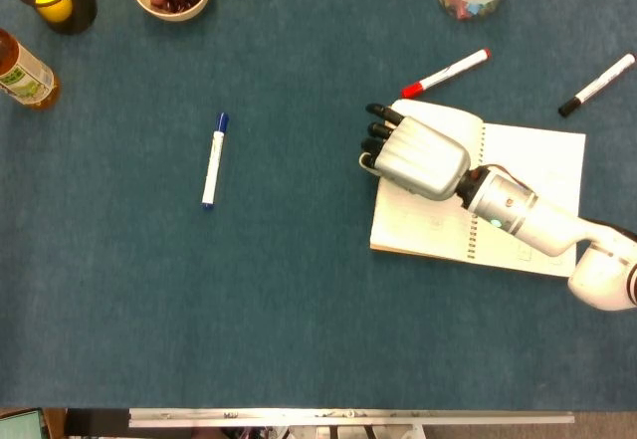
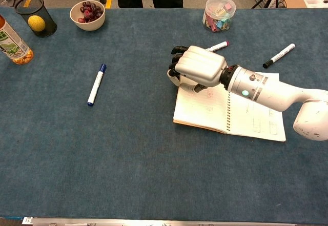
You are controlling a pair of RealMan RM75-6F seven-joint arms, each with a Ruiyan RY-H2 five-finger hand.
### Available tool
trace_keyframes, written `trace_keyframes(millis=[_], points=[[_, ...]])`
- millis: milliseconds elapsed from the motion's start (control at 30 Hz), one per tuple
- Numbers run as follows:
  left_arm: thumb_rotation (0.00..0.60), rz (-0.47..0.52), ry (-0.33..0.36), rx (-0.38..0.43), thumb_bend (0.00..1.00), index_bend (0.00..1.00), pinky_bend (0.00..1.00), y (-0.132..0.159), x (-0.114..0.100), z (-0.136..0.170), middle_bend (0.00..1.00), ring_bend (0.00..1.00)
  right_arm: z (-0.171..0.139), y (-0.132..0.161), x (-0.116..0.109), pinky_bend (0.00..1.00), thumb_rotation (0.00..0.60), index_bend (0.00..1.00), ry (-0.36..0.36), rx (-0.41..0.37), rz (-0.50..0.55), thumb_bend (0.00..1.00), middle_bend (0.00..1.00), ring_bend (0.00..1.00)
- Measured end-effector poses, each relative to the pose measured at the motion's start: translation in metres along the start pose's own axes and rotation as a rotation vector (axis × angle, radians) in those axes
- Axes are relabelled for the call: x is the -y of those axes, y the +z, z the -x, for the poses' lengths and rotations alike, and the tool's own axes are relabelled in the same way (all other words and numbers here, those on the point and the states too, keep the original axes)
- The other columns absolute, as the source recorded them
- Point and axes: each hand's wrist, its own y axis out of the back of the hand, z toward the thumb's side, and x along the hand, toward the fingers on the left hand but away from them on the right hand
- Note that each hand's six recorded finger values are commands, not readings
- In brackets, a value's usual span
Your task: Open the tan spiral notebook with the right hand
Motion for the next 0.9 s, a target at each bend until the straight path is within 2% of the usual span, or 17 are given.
trace_keyframes(millis=[67,133,167,233,367,533,700,900], points=[[0.6,0.0,-0.001,-0.001,0.48,0.14,0.06,-0.001,0.0,0.0,0.08,0.03,0.0,0.001,0.002,0.13,0.6,0.32,0.004,0.003,-0.012,0.3,0.27,0.15],[0.6,0.0,0.002,-0.001,0.48,0.14,0.06,-0.001,-0.001,0.0,0.08,0.03,0.0,0.002,0.001,0.09,0.6,0.16,0.001,0.013,-0.011,0.2,0.17,0.09],[0.6,0.0,0.006,-0.001,0.48,0.14,0.06,-0.001,-0.001,0.0,0.08,0.03,0.0,0.002,0.0,0.07,0.6,0.08,-0.005,0.021,-0.006,0.16,0.13,0.06],[0.6,-0.002,0.009,-0.002,0.48,0.14,0.06,-0.001,-0.002,0.0,0.08,0.03,-0.001,0.001,-0.003,0.05,0.6,0.01,-0.019,0.036,0.005,0.12,0.06,0.02],[0.6,-0.005,0.006,0.0,0.48,0.14,0.06,0.0,-0.001,-0.001,0.08,0.03,-0.007,-0.003,-0.017,0.03,0.6,0.0,-0.06,0.076,0.035,0.1,0.0,0.0],[0.6,-0.004,0.01,0.001,0.48,0.14,0.06,0.0,-0.001,-0.002,0.08,0.03,-0.022,-0.016,-0.033,0.03,0.6,0.0,-0.088,0.128,0.046,0.11,0.01,0.0],[0.6,-0.017,0.024,-0.004,0.48,0.14,0.06,-0.003,-0.006,-0.006,0.08,0.03,-0.056,-0.041,-0.047,0.04,0.6,0.02,-0.086,0.232,0.053,0.18,0.11,0.02],[0.6,-0.031,0.033,0.013,0.48,0.14,0.06,0.0,-0.005,-0.015,0.08,0.03,-0.119,-0.073,-0.063,0.12,0.6,0.21,-0.047,0.414,0.088,0.26,0.26,0.12]])
